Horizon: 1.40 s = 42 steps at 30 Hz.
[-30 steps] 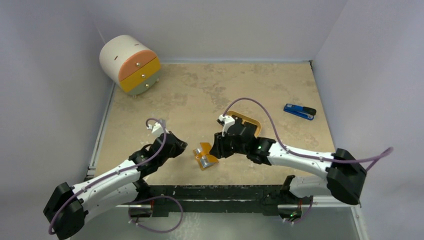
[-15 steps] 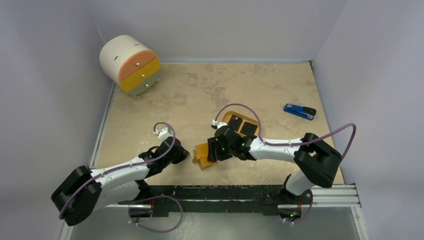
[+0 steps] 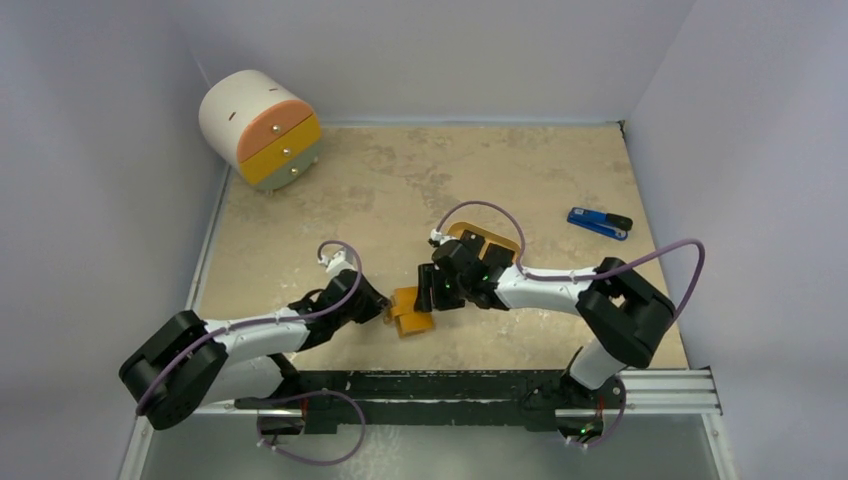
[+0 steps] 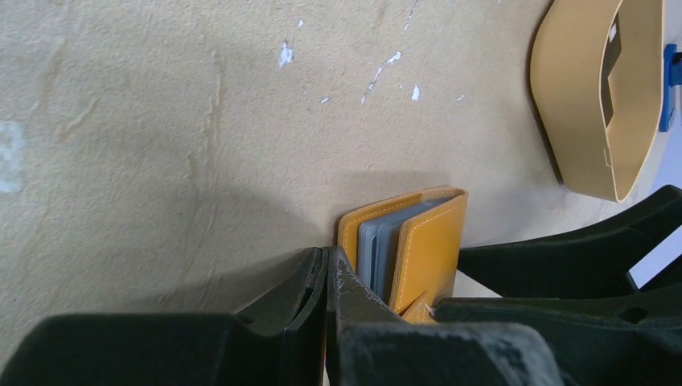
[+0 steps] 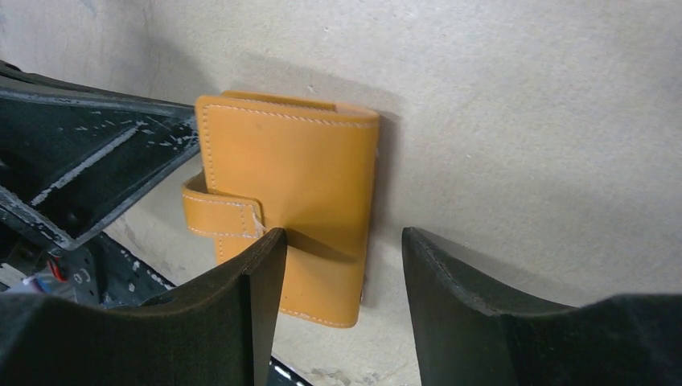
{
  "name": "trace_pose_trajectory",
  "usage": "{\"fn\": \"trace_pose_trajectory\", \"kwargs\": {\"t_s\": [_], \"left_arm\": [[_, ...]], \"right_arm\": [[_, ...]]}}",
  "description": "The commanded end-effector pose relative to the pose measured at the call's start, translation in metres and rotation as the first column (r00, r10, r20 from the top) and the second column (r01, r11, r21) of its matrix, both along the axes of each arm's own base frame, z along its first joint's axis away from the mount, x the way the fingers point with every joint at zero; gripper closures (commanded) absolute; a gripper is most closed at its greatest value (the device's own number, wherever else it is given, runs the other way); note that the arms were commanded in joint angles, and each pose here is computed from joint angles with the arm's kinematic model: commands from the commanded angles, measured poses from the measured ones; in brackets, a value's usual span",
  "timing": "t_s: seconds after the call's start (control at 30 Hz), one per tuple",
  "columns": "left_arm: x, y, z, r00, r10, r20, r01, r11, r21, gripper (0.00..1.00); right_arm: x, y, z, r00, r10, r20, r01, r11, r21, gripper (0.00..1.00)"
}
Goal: Put the credit cards into the card holder
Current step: Close the card holder at the center of the board.
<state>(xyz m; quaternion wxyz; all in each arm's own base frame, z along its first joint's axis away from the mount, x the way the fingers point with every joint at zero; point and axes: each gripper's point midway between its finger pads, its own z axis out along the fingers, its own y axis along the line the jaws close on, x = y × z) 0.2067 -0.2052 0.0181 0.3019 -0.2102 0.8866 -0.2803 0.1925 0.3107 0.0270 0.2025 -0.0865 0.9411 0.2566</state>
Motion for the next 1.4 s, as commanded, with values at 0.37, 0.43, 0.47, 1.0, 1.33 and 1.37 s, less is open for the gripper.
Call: {"fn": "trace_pose_trajectory", "kwargs": {"t_s": [0.37,0.43,0.47,1.0,1.33,1.37], "left_arm": [[0.001,-0.009,-0.009,0.999,-0.034,-0.026,0.034,0.999,-0.005,1.00],[0.000,-0.011,-0.010,0.999,-0.040,-0.029,0.040,0.999,-0.010,1.00],[0.000,-0.011,-0.011,0.999,-0.042,-0.032,0.042,0.999,-0.012,1.00],[0.000,0.003,-0.004,1.000,-0.020,-0.003,0.020,0.999,0.040,1.00],[0.013,0.028,0.050,0.992,0.039,0.118,-0.053,0.991,0.119,1.00],[0.014,0.028,0.058,0.990,0.041,0.134,-0.056,0.993,0.109,1.00]], "right_arm": [[0.003,0.021,-0.007,0.995,0.097,-0.017,-0.097,0.995,-0.021,0.45],[0.003,0.025,-0.009,0.995,0.094,-0.023,-0.094,0.995,-0.032,0.46],[0.003,0.027,-0.011,0.996,0.090,-0.025,-0.091,0.995,-0.033,0.46],[0.000,0.025,-0.033,0.997,0.004,-0.072,-0.013,0.992,-0.126,0.88],[0.001,0.026,-0.038,0.997,-0.016,-0.082,0.005,0.991,-0.137,0.71],[0.001,0.027,-0.037,0.996,-0.015,-0.082,0.004,0.991,-0.136,0.69]]}}
